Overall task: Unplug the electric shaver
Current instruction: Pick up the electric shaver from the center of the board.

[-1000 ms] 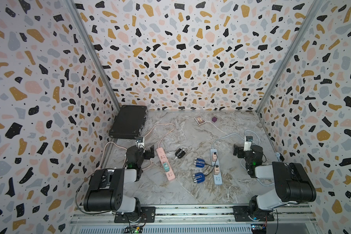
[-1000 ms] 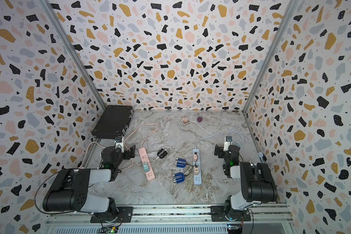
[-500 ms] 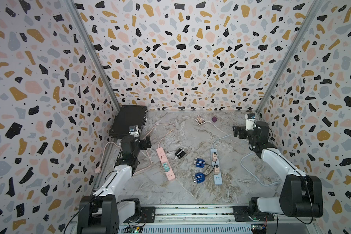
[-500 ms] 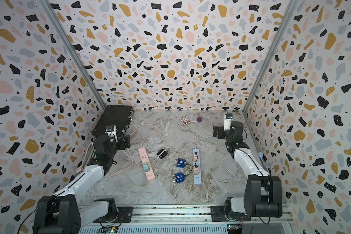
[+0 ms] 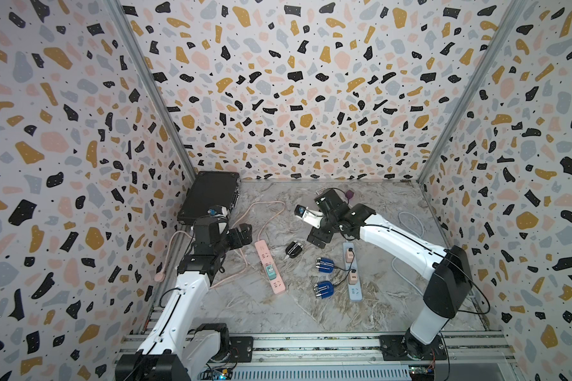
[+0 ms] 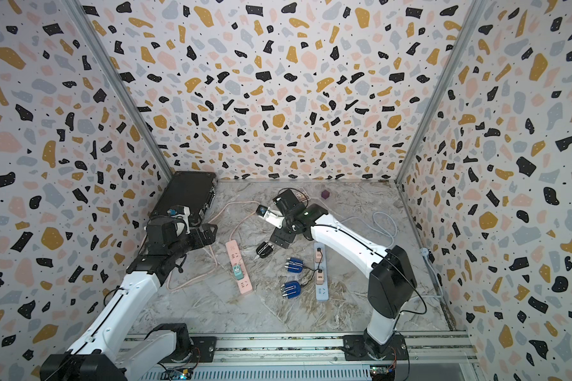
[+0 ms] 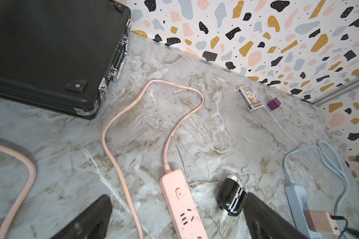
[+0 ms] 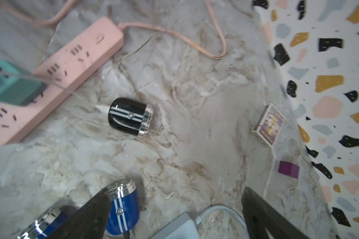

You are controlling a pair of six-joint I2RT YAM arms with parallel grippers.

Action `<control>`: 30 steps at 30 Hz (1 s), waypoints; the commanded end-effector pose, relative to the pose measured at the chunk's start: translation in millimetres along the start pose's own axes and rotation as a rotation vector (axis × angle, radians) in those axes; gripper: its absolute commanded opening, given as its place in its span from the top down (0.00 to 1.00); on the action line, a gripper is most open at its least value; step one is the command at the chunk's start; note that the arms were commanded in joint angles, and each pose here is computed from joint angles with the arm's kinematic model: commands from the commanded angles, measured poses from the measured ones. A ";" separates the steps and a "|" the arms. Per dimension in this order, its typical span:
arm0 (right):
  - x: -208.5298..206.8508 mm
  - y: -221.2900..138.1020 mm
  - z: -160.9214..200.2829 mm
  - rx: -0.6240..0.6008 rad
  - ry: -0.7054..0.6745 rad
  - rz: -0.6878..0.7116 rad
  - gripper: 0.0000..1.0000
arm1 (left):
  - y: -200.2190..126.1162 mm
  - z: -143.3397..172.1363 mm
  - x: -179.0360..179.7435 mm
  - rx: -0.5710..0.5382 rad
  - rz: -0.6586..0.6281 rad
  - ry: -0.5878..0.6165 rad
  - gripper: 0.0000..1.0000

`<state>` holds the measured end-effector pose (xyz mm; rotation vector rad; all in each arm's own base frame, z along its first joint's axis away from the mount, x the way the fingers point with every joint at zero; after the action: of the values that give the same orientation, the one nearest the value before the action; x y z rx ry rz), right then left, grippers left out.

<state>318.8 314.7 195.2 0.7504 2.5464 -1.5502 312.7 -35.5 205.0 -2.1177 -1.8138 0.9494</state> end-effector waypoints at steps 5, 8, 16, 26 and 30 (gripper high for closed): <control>35.3 29.2 7.1 -0.034 -0.383 0.029 0.00 | -11.3 0.9 -6.7 0.035 0.011 -0.035 0.01; 47.8 44.0 1.6 -0.028 -0.453 0.011 0.00 | -12.0 0.9 -5.6 0.027 0.004 -0.040 0.00; 78.0 86.1 -20.4 -0.079 -0.626 -0.015 0.00 | -13.7 0.8 -0.7 0.015 -0.028 -0.036 0.00; 95.7 111.5 -27.3 -0.057 -0.685 -0.111 0.00 | -15.7 1.1 1.2 0.019 -0.044 -0.030 0.01; 95.2 115.9 -31.7 -0.060 -0.680 -0.128 0.01 | -16.7 1.6 2.1 0.020 -0.051 -0.030 0.00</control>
<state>292.7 415.9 76.9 0.0526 2.1191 -1.4436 297.4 -30.7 198.0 -2.0205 -1.8277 1.0366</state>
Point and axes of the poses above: each gripper's point midway between its finger pads, its own y axis out along the fingers, its own x axis along the line the jaws close on, z = x × y, the point moved 2 cm from there along -y, back along the fingers, and after that the axes turned 3 degrees about y, right-handed, at the moved point
